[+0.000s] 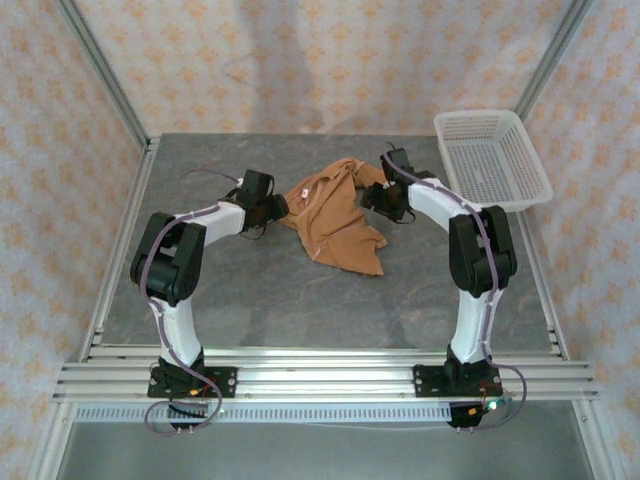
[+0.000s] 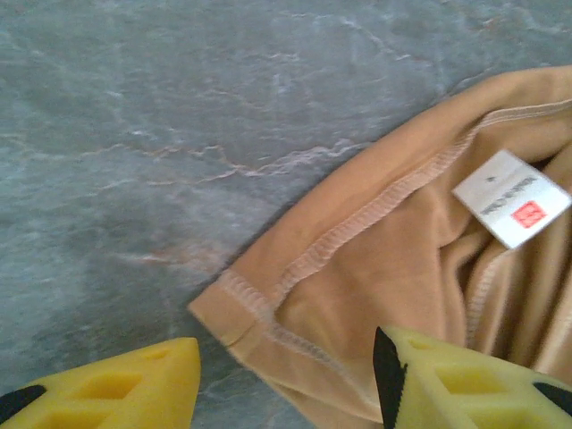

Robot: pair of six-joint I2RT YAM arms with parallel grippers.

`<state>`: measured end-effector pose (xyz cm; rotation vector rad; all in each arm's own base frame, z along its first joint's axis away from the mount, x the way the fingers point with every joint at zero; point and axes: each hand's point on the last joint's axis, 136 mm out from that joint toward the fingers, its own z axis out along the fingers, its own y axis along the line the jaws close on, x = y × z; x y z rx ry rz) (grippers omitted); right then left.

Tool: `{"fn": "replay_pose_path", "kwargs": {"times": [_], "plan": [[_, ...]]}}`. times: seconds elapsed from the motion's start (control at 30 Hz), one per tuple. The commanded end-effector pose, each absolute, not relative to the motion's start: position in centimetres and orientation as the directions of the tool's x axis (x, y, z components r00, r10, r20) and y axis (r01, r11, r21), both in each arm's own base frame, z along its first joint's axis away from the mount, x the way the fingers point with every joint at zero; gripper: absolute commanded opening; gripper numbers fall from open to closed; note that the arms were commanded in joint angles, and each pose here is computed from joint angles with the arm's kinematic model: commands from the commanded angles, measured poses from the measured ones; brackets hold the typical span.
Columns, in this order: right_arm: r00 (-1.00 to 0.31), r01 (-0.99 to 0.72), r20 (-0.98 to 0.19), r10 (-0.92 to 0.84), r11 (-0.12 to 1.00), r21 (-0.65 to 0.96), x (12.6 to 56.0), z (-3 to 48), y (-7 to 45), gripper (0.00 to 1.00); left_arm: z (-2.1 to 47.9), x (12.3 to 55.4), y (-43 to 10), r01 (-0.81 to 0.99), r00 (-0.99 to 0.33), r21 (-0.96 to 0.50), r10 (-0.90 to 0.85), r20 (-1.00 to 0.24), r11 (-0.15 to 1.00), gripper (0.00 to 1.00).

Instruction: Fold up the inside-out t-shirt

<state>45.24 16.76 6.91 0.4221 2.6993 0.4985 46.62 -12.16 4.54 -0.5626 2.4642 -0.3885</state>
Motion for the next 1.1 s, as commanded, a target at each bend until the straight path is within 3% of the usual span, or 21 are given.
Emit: {"fn": "replay_pose_path", "kwargs": {"times": [0.0, 0.33, 0.5, 0.57, 0.67, 0.7, 0.97, 1.0, 1.07], "plan": [[-0.884, 0.196, -0.316, 0.346, 0.885, 0.422, 46.1, 8.0, 17.5, 0.56, 4.6, 46.2, -11.0, -0.331, -0.748, -0.299, -0.442, -0.496, 0.895, 0.56], [-0.889, 0.183, -0.312, 0.336, 0.885, 0.429, 46.1, 8.6, 17.8, 0.54, 3.0, 47.3, -11.3, -0.349, -0.75, -0.293, -0.452, -0.483, 0.89, 0.49], [-0.898, 0.164, -0.295, 0.326, 0.871, 0.463, 46.2, 8.7, 19.0, 0.53, 2.3, 47.8, -11.4, -0.36, -0.748, -0.293, -0.462, -0.476, 0.886, 0.39], [-0.905, 0.148, -0.293, 0.308, 0.874, 0.463, 46.1, 8.7, 19.9, 0.54, 2.3, 48.0, -11.5, -0.363, -0.748, -0.294, -0.464, -0.474, 0.884, 0.31], [-0.913, 0.122, -0.297, 0.278, 0.884, 0.452, 46.3, 8.4, 21.4, 0.54, 2.6, 48.2, -11.5, -0.368, -0.741, -0.301, -0.473, -0.476, 0.88, 0.05], [-0.915, 0.117, -0.298, 0.273, 0.885, 0.45, 46.6, 8.3, 21.9, 0.55, 2.9, 48.3, -11.5, -0.368, -0.739, -0.303, -0.474, -0.479, 0.879, 0.0], [-0.905, 0.171, -0.29, 0.31, 0.891, 0.42, 49.6, 5.3, 22.9, 0.55, 6.5, 48.3, -11.1, -0.362, -0.725, -0.299, -0.468, -0.504, 0.883, 0.0], [-0.903, 0.172, -0.296, 0.311, 0.893, 0.415, 50.0, 5.3, 23.0, 0.52, 7.5, 48.3, -11.0, -0.36, -0.719, -0.303, -0.47, -0.512, 0.882, 0.0], [-0.902, 0.162, -0.31, 0.301, 0.901, 0.402, 50.6, 5.5, 23.0, 0.29, 9.9, 48.2, -10.4, -0.357, -0.704, -0.31, -0.472, -0.53, 0.881, 0.0]]}}
